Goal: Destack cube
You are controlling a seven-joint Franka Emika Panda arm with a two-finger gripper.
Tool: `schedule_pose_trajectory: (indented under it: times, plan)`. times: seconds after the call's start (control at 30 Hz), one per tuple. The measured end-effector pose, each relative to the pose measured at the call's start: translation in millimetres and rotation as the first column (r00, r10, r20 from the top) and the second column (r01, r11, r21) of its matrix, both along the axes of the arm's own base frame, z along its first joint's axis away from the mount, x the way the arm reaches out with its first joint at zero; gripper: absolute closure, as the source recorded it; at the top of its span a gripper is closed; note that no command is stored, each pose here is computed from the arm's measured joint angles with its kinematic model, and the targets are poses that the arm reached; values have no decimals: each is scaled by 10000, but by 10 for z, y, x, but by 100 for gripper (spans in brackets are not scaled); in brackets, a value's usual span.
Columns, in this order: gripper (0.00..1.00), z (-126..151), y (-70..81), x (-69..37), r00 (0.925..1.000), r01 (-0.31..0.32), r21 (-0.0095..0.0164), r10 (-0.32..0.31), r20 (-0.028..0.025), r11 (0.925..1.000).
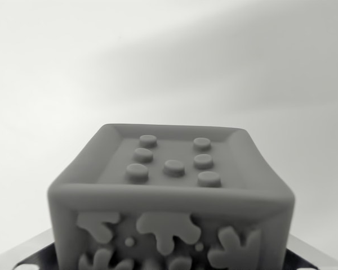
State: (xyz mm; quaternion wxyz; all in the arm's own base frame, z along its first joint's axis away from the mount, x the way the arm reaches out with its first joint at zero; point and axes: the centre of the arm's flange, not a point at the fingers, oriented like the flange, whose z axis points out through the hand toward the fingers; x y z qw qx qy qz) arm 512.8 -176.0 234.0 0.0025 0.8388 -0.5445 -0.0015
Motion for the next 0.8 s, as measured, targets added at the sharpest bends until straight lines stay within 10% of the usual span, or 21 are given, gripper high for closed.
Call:
schedule_pose_trajectory:
  times: [0.8]
  plan:
    - [100,-663,7,-6,10000,-13,-3,13,-20,10000]
